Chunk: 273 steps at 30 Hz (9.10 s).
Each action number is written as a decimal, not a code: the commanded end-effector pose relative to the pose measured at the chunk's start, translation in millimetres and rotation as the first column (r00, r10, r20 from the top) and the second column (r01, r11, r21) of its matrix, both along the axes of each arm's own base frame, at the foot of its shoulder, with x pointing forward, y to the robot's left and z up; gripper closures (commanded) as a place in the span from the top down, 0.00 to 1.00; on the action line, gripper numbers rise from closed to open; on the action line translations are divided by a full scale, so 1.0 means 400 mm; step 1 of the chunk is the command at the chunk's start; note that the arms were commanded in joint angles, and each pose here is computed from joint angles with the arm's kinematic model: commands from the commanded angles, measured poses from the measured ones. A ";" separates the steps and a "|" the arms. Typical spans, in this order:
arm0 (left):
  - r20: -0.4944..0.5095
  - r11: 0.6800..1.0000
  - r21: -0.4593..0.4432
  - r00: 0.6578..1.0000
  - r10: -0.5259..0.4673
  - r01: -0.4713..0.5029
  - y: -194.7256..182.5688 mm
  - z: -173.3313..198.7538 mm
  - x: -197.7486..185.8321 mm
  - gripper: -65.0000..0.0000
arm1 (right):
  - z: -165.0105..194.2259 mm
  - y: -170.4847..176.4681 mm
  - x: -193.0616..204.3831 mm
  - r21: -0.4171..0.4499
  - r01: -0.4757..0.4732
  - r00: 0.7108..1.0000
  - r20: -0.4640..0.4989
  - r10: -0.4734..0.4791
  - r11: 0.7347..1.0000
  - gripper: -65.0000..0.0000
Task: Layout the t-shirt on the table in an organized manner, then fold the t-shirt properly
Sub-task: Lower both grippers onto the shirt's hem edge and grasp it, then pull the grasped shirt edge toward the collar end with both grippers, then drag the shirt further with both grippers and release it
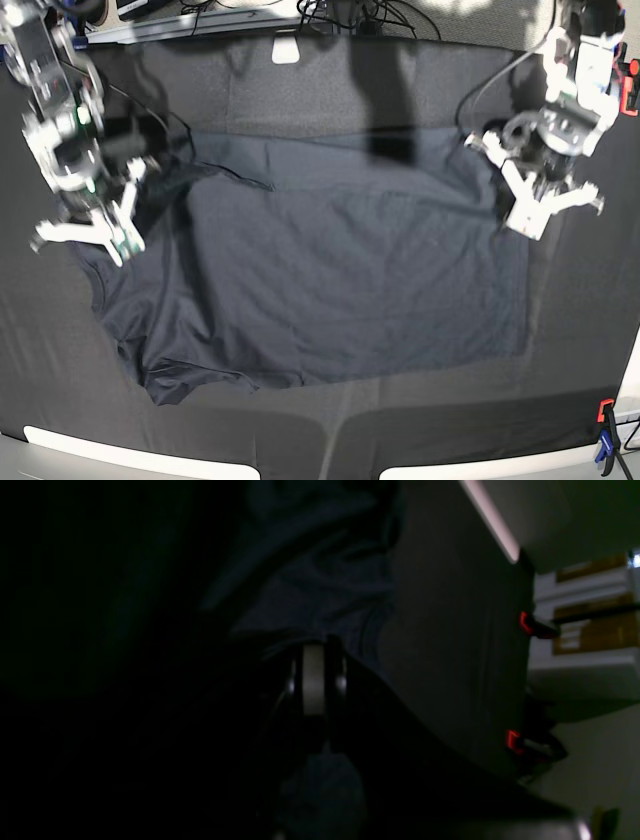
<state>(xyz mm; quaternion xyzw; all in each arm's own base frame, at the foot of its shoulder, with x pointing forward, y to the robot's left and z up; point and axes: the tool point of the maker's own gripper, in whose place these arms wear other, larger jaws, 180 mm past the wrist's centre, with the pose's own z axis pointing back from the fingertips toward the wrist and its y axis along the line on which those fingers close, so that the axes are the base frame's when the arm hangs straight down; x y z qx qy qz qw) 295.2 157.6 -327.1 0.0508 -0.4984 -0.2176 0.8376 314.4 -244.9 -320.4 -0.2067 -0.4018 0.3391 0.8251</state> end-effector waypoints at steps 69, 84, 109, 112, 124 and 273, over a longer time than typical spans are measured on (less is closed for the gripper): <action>0.149 0.977 0.057 0.970 0.194 -0.205 0.137 0.019 0.117 0.39 | 0.135 0.108 0.377 0.276 -0.053 0.985 0.174 0.004 0.960 0.43; 0.130 0.976 0.064 0.972 0.197 -0.206 0.139 0.011 0.114 0.39 | 0.177 0.155 0.400 0.262 -0.042 0.994 0.107 0.014 0.964 0.43; -0.206 0.948 0.212 0.959 -0.196 0.240 -0.012 -0.070 -0.183 0.39 | 0.146 0.137 0.138 0.082 -0.194 0.978 -0.055 0.199 0.978 0.43; -0.203 0.925 0.228 0.944 -0.259 0.303 -0.056 -0.086 -0.196 0.37 | 0.145 0.138 0.138 0.082 -0.194 0.978 -0.056 0.199 0.978 0.43; -0.279 0.780 0.559 0.950 -0.142 0.281 0.025 -0.263 -0.188 0.35 | 0.145 0.137 0.137 0.081 -0.192 0.979 -0.058 0.197 0.978 0.43; -0.496 0.690 0.621 0.868 -0.022 0.372 0.173 -0.245 -0.489 0.00 | -0.199 -0.058 -0.541 -0.275 -0.553 0.641 -0.744 0.190 0.786 0.00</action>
